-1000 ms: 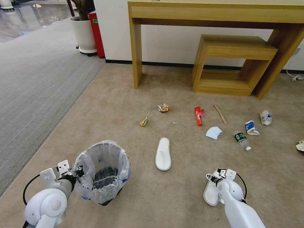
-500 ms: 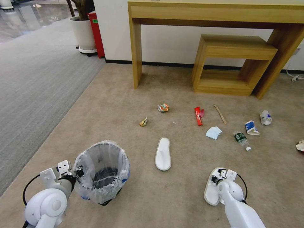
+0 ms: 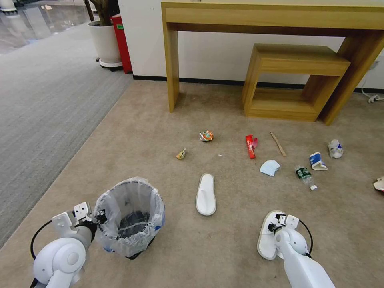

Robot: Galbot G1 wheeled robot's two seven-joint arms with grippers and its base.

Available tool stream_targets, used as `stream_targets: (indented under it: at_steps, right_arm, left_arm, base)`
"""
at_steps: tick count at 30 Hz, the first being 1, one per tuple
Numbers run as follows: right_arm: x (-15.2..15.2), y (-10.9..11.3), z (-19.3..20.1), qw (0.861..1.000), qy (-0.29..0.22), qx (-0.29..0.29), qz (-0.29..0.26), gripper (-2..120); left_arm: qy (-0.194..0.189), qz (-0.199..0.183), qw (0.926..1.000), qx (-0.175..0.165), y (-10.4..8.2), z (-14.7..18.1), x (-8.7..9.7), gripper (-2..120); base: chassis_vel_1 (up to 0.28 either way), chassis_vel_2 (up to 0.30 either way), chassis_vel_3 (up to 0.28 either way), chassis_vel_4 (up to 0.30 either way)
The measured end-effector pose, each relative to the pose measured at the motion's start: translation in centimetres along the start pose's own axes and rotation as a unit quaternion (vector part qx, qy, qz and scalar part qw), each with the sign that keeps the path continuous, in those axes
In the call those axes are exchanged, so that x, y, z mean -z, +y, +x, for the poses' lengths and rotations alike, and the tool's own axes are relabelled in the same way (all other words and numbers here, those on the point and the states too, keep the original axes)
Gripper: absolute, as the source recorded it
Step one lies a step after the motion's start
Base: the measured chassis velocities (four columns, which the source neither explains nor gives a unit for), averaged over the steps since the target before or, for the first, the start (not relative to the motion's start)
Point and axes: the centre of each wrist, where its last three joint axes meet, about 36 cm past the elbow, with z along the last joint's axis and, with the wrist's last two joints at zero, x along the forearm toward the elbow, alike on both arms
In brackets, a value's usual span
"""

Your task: Pick up the trash bin and place the garbage on the floor into it.

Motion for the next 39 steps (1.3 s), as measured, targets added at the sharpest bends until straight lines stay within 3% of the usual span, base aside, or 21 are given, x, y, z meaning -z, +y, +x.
stream_targets:
  at_steps: [14, 26, 29, 30, 33, 34, 37, 39]
  right_arm:
    - [-1.2, -0.8, 2.0, 0.996, -0.060, 0.054, 0.025, 0]
    - [-0.6, -1.5, 5.3, 0.977, -0.158, 0.142, 0.027, 0]
    - [-0.2, -2.4, 6.0, 0.955, -0.215, 0.199, 0.050, 0]
    - [-0.2, -2.4, 6.0, 0.955, -0.215, 0.199, 0.050, 0]
    - [0.7, -3.6, 6.7, 0.923, -0.265, 0.264, 0.085, 0]
    - [0.7, -3.6, 6.7, 0.923, -0.265, 0.264, 0.085, 0]
    - [1.7, -4.5, 7.5, 0.890, -0.307, 0.314, 0.120, 0]
    - [1.9, -4.7, 7.7, 0.883, -0.315, 0.324, 0.127, 0]
  left_arm:
    - [0.003, -0.003, 1.0000, -0.001, -0.2, -0.3, -0.2, 1]
    - [0.005, -0.009, 0.9999, -0.003, -0.3, -0.3, -0.6, 1]
    - [0.005, -0.011, 0.9999, -0.004, -0.5, -0.2, -0.8, 1]
    - [0.005, -0.011, 0.9999, -0.004, -0.5, -0.2, -0.8, 1]
    - [0.005, -0.015, 0.9999, -0.006, -0.7, -0.1, -0.9, 1]
    - [0.005, -0.015, 0.9999, -0.006, -0.7, -0.1, -0.9, 1]
    - [0.006, -0.020, 0.9998, -0.007, -0.8, 0.0, -1.1, 1]
    - [0.007, -0.021, 0.9997, -0.007, -0.8, 0.0, -1.1, 1]
  base:
    - [0.000, 0.000, 0.000, 0.000]
    - [0.000, 0.000, 0.000, 0.000]
    - [0.000, 0.000, 0.000, 0.000]
    - [0.000, 0.000, 0.000, 0.000]
    - [0.000, 0.000, 0.000, 0.000]
    - [0.000, 0.000, 0.000, 0.000]
    - [0.000, 0.000, 0.000, 0.000]
    - [0.000, 0.000, 0.000, 0.000]
